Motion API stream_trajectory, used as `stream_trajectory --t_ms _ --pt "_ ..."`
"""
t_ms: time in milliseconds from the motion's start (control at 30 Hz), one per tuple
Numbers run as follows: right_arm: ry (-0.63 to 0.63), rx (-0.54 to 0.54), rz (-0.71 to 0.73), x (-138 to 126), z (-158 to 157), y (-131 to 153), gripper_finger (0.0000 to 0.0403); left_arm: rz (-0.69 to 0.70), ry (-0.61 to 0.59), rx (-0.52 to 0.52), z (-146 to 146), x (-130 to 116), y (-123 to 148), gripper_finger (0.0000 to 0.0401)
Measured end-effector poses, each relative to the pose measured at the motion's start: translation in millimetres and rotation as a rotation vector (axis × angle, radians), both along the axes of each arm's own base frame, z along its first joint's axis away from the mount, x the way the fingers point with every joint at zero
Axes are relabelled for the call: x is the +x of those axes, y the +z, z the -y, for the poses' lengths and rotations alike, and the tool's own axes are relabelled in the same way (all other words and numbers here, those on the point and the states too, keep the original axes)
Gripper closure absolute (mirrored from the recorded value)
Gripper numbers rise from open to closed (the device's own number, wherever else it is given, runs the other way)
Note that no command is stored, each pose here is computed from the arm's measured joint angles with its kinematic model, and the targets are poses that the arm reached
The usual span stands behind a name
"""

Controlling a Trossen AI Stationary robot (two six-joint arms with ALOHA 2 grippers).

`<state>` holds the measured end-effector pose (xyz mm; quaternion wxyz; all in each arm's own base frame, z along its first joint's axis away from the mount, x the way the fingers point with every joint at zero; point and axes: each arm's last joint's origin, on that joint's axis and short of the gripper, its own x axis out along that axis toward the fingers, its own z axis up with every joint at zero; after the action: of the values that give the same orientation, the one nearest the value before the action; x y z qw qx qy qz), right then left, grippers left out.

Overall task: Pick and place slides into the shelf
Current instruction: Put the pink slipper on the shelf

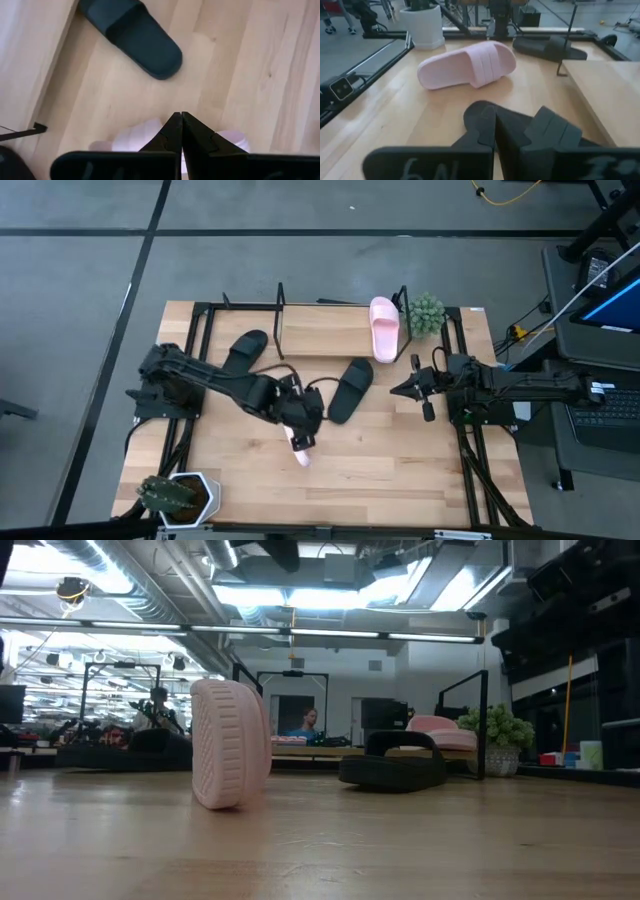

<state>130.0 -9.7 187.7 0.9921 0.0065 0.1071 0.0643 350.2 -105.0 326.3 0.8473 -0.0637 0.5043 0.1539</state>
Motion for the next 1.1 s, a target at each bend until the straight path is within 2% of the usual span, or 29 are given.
stream_trajectory --t_ms 200,400,600,800,967,1100 --pt "0.0 -0.002 0.015 0.3 0.0 1.4 0.0399 -0.018 -0.01 0.005 11.2 16.6 -7.5 0.0401" --pt "0.001 -0.006 0.016 0.4 0.0 1.4 0.0385 -0.098 0.004 0.024 5.0 17.8 -17.6 0.0401" --pt "0.001 -0.007 0.013 0.3 0.0 1.2 0.0393 -0.079 0.013 0.018 1.8 20.1 -16.4 0.0401" --pt "0.002 -0.008 -0.003 0.0 0.0 -0.4 0.0396 -0.087 -0.034 0.052 1.7 20.2 -16.2 0.0401" --pt "0.002 -0.008 -0.003 0.0 0.0 -0.4 0.038 -0.077 -0.02 0.088 0.7 20.3 -15.8 0.0401" --pt "0.002 -0.008 -0.004 0.0 0.0 -0.5 0.0381 -0.065 0.025 0.069 0.1 20.5 -15.9 0.0393"
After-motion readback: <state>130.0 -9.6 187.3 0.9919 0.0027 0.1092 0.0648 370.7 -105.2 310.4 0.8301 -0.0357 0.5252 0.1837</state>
